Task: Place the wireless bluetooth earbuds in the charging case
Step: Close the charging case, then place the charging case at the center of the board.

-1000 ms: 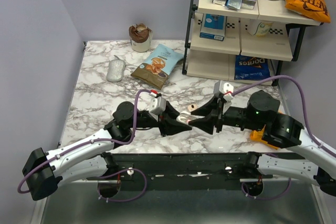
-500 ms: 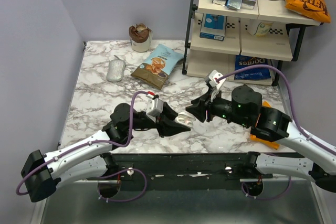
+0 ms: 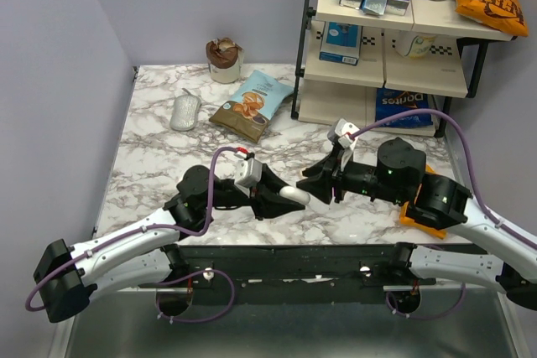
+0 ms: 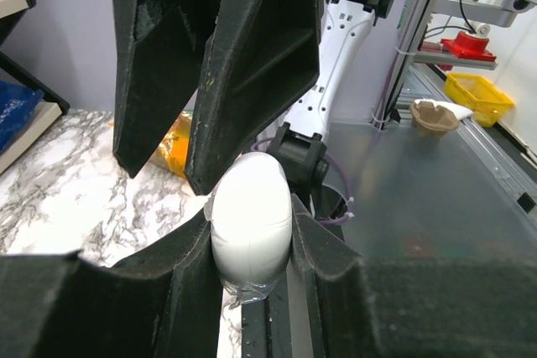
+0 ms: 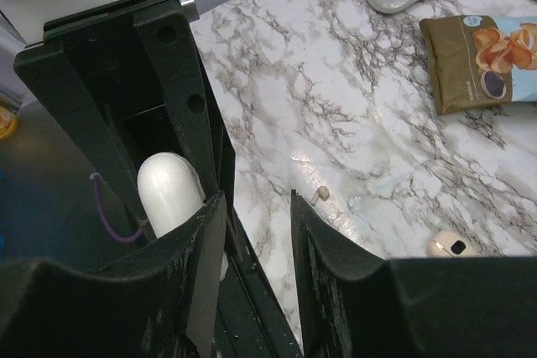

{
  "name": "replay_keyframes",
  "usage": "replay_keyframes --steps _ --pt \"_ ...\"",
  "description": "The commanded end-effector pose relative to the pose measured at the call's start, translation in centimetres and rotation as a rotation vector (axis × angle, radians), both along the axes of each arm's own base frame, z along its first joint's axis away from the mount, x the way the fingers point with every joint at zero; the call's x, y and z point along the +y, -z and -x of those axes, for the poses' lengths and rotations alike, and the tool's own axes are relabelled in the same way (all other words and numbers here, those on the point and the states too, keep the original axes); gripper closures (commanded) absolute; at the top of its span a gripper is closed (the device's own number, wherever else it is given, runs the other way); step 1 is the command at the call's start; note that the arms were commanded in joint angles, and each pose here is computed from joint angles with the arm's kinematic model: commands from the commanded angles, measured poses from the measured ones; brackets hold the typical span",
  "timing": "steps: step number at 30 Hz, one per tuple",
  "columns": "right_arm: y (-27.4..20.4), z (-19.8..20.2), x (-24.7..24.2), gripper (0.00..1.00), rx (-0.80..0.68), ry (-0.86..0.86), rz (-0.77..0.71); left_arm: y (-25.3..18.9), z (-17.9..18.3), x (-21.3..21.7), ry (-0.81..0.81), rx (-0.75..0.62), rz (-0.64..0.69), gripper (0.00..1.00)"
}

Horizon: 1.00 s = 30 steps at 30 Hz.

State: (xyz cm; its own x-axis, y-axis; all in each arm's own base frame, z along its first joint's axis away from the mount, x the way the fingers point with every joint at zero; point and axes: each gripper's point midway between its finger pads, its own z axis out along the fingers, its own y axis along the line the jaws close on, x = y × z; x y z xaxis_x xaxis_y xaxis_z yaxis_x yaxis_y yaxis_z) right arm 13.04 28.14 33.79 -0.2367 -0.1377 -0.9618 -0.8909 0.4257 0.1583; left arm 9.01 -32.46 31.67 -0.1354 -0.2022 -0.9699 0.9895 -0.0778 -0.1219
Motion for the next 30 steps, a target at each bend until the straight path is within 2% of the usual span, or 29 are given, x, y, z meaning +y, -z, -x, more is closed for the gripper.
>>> replay_keyframes --steps 1,3,5,6,7,10,12,14,16,18,21,24,30 --pt "1.2 1.5 0.6 0.56 0.021 -0.100 0.026 -0.8 -0.6 -0.1 -0.035 -0.030 0.028 1.00" --pt "1.2 1.7 0.6 0.56 0.013 -0.116 0.029 -0.9 -0.6 -0.1 -0.039 -0.030 0.028 1.00" --pt "1.2 1.0 0.2 0.55 0.023 -0.056 0.027 -0.7 -1.0 -0.1 -0.054 -0.021 0.022 1.00" --pt "0.9 0.2 -0.2 0.54 0.022 0.005 0.018 -0.7 -1.1 -0.1 -0.064 -0.014 0.020 1.00" --pt "0.7 -2.1 -1.9 0.52 0.002 0.169 0.011 -0.6 -1.5 -0.1 -0.084 -0.007 0.012 1.00" --pt "0.9 -5.4 -5.2 0.49 0.007 0.454 -0.007 2.6 -4.9 0.1 -0.264 0.059 -0.099 1.00" --pt "1.3 -6.2 -6.2 0.48 0.028 0.528 -0.023 5.6 -7.7 0.8 -0.409 0.140 -0.174 1.00" --pt "2.7 -6.5 -6.4 0.47 0.048 0.557 -0.002 8.1 -9.3 1.6 -0.498 0.256 -0.204 1.00" --pt "3.8 -6.7 -6.4 0.46 0.066 0.573 0.018 10.6 -12.4 3.0 -0.632 0.371 -0.235 1.00" --pt "5.5 -6.8 -6.0 0.46 0.093 0.580 0.052 13.9 -15.3 4.7 -0.741 0.545 -0.282 1.00" --pt "7.3 -6.8 -5.6 0.46 0.121 0.578 0.091 17.6 -18.2 6.4 -0.814 0.738 -0.330 1.00" --pt "8.5 -6.7 -5.4 0.47 0.138 0.569 0.114 20.7 -19.6 7.1 -0.840 0.826 -0.398 1.00" --pt "9.2 -6.5 -5.3 0.46 0.146 0.557 0.123 25.0 -21.6 8.6 -0.922 0.892 -0.511 1.00"
